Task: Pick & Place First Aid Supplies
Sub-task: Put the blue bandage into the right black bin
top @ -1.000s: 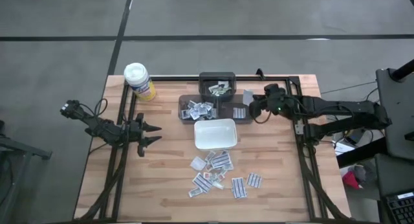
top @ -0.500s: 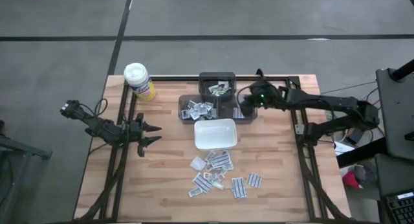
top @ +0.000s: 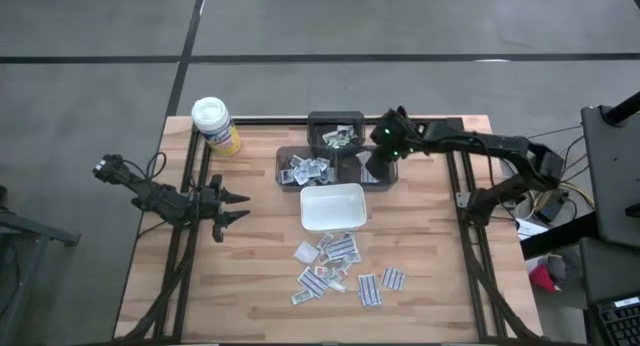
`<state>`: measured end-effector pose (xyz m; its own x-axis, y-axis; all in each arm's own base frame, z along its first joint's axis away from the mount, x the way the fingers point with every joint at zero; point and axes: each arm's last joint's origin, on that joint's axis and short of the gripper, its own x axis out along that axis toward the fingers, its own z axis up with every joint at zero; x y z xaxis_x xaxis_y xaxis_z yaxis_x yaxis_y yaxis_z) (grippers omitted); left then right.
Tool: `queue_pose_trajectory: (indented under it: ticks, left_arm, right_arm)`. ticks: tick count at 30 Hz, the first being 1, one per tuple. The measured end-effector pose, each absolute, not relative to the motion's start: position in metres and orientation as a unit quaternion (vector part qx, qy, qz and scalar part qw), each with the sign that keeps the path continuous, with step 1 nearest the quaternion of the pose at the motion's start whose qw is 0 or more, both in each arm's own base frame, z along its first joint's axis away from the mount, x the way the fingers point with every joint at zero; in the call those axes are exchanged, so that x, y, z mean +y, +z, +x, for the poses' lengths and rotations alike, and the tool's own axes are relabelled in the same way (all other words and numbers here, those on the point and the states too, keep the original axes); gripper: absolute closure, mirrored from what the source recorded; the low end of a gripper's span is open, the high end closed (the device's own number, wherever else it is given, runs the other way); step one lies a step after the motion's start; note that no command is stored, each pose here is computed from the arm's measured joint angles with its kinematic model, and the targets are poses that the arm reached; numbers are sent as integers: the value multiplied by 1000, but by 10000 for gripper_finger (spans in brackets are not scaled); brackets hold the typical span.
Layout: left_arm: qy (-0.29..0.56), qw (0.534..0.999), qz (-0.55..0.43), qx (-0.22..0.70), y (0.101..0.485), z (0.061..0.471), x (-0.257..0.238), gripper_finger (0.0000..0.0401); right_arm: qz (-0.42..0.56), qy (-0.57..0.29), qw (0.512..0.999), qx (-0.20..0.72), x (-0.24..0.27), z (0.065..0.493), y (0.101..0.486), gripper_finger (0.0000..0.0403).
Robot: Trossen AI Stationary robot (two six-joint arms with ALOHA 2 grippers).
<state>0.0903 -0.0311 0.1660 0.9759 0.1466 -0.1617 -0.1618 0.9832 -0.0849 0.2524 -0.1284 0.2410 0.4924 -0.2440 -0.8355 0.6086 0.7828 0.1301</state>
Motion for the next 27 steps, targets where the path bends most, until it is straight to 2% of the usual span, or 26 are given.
queue_pose_trajectory:
  ticks: [13,18,27]
  left_arm:
    - [78,993,-53,76,166,90,-31,224]
    - [78,993,-53,75,167,90,-31,224]
    - [78,993,-53,75,166,90,-31,224]
  right_arm:
    - [100,-120,764,626,-161,294,247,395]
    - [73,-68,745,659,-170,310,244,395]
    - [78,-31,722,686,-178,328,217,395]
